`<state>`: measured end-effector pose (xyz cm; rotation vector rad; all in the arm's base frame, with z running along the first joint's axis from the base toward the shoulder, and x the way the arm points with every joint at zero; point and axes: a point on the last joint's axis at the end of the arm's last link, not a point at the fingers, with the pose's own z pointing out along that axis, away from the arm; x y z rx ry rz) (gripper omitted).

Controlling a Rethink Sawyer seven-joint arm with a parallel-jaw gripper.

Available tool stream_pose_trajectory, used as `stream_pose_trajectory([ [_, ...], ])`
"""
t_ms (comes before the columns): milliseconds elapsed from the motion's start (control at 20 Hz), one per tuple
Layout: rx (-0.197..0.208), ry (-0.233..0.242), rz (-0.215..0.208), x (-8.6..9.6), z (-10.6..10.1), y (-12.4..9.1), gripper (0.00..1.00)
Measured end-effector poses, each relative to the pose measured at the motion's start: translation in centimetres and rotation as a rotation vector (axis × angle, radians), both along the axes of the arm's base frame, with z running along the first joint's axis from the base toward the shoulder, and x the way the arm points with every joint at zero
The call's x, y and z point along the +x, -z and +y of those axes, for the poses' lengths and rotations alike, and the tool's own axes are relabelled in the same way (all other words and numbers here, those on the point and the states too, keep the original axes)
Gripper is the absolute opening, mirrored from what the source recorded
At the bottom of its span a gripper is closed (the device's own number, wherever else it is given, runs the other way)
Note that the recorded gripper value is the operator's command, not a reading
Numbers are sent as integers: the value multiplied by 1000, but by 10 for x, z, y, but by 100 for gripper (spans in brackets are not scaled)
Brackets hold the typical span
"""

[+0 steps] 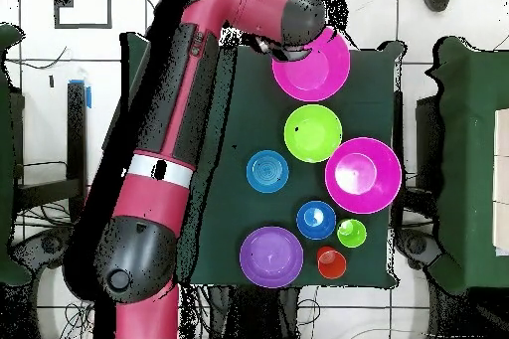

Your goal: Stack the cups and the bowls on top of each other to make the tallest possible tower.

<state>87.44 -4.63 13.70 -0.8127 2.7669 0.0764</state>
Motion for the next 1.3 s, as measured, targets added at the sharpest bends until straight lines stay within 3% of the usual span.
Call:
stream_pose_trajectory([
  [400, 30, 28, -31, 0, 3, 35, 100],
  [600, 44, 39, -31, -1, 1, 41, 100],
  [1300, 54, 91, -43, -2, -38, 37, 100],
])
